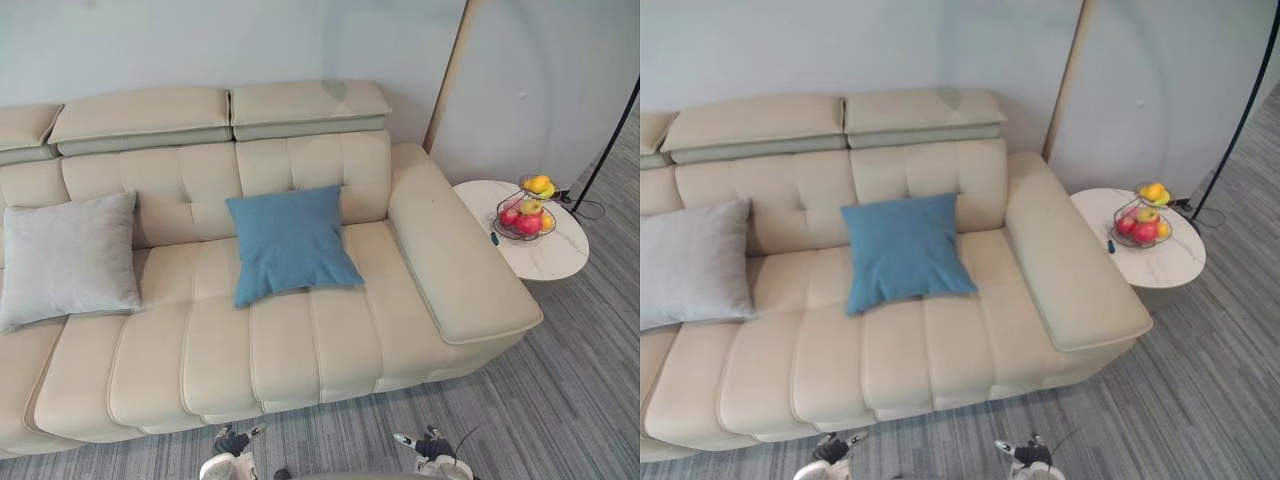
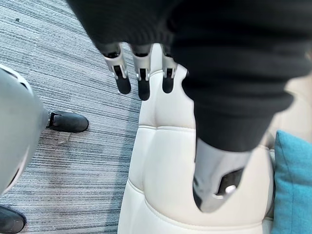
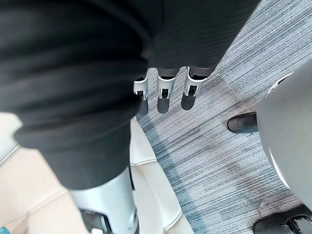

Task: Pick up cushions and gather them together orderly.

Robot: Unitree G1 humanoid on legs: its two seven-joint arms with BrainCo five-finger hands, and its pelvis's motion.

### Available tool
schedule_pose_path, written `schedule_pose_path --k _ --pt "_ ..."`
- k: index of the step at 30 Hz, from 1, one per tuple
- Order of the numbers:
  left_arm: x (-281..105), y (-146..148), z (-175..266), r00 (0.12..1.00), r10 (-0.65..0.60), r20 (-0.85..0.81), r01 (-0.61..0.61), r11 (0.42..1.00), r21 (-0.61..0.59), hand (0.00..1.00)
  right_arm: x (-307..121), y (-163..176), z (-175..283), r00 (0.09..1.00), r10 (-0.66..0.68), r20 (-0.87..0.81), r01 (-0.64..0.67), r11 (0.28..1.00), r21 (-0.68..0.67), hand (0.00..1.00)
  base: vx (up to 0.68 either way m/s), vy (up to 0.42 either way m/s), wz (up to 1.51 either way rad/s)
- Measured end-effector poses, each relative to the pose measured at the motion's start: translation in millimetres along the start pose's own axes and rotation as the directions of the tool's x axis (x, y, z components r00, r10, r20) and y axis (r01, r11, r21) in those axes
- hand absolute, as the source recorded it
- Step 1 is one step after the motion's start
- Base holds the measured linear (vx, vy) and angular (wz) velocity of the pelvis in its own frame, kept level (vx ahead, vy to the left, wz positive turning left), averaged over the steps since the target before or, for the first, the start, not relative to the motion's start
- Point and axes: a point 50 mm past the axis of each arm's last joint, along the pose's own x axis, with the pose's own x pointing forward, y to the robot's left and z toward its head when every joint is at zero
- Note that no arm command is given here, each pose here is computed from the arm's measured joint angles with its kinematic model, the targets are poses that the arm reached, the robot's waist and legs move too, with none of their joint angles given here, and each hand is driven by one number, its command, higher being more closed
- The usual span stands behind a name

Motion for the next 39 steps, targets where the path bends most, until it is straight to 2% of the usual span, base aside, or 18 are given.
schedule_pose_path --k 12,17,21,25,31,35,39 --pt "0.2 -0.8 0.5 1.000 -0.009 0.001 0.009 1.000 0.003 0.00 0.2 -3.0 -1.2 1.000 -0.017 -0.014 0.017 0.999 0.041 0.00 0.00 0.000 -0.03" --pt "2.1 4.2 4.7 1.000 -0.010 0.002 0.010 1.000 0.012 0.00 0.4 -5.4 -0.8 0.999 -0.032 -0.023 0.035 0.994 0.105 0.00 -0.02 -0.022 -0.78" --pt "3.5 3.0 10.3 1.000 -0.013 0.016 0.013 1.000 0.011 0.00 -1.1 -8.1 -2.8 0.999 -0.039 -0.020 0.041 0.994 0.106 0.00 -0.03 -0.001 -0.59" --pt "1.8 5.5 2.9 1.000 -0.007 -0.009 0.007 0.999 0.040 0.00 -1.3 24.4 34.2 0.989 0.059 0.136 -0.070 0.995 0.076 0.00 -0.06 0.023 -2.86" --pt "5.6 -16.2 24.6 0.996 -0.076 0.052 0.071 0.994 0.089 0.00 -2.0 -12.9 0.9 0.997 -0.076 0.001 0.075 0.985 0.157 0.00 -0.02 -0.113 -1.98" --pt "1.0 -36.4 16.0 0.992 -0.126 0.030 0.124 0.990 0.063 0.00 -1.2 -21.7 3.9 0.995 -0.095 0.009 0.093 0.986 0.137 0.00 0.00 -0.186 -0.79" --pt "0.1 -40.0 20.0 0.989 -0.141 0.055 0.138 0.989 0.056 0.00 2.6 -20.2 12.1 0.996 -0.085 0.013 0.083 0.990 0.116 0.00 0.06 -0.089 -1.34"
